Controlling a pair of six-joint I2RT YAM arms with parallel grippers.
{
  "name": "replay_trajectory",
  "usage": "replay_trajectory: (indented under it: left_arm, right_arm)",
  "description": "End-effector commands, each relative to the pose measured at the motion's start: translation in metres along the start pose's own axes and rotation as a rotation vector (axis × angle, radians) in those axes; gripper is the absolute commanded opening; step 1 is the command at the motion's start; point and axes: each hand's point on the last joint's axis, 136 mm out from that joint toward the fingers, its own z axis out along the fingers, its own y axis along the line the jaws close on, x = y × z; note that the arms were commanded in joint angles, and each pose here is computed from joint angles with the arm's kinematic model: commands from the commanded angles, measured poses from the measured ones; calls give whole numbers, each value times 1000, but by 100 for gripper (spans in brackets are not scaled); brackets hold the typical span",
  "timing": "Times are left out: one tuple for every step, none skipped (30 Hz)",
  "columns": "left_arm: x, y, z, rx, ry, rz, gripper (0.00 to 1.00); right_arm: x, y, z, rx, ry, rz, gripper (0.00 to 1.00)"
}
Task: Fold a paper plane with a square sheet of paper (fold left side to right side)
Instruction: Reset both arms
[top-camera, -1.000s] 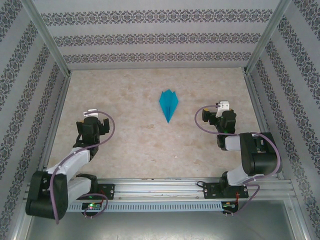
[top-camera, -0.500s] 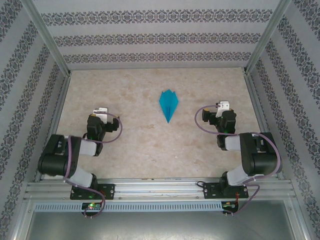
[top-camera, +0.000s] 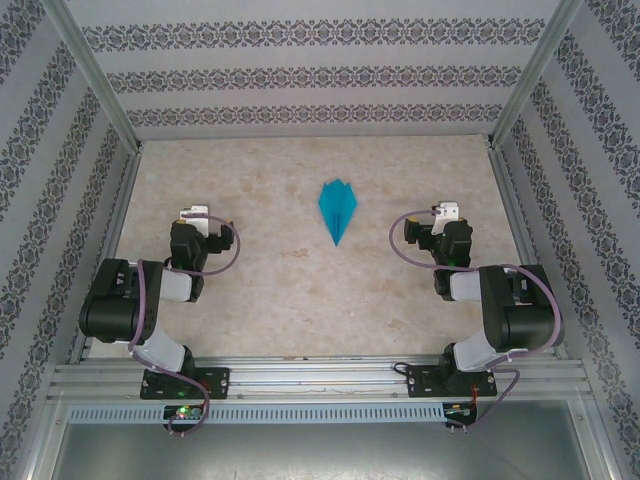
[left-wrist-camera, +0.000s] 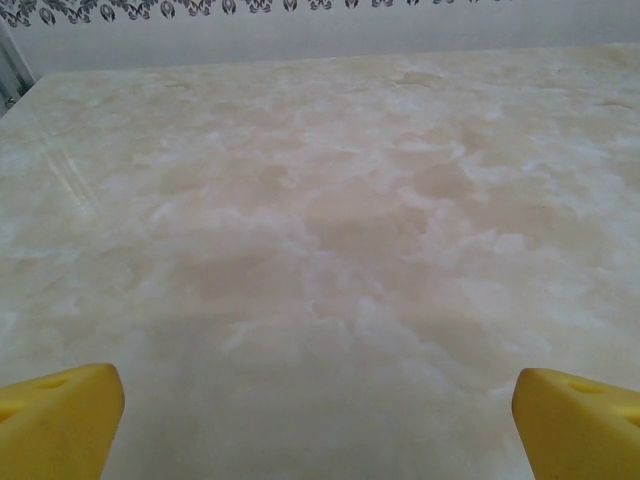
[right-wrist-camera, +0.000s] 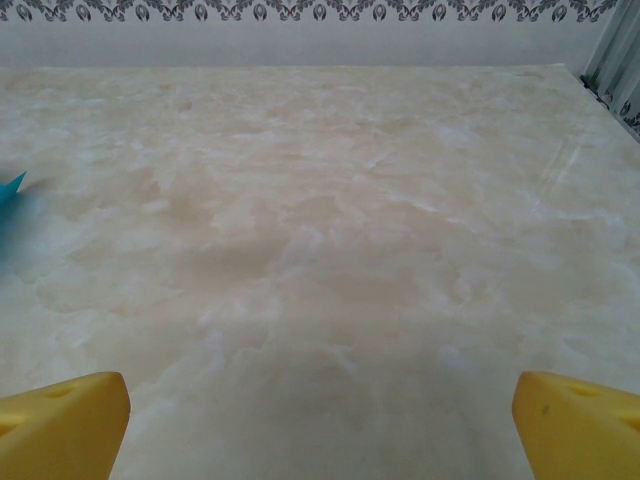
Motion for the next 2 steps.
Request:
replay_trajectory:
  left_arm:
    - [-1, 3, 1, -6, -1, -20, 100]
    - [-2, 3, 1, -4, -3, -20, 100]
  right_arm:
    - [-15, 0, 1, 5, -48, 8, 98]
    - [-16, 0, 1, 7, -49, 8, 98]
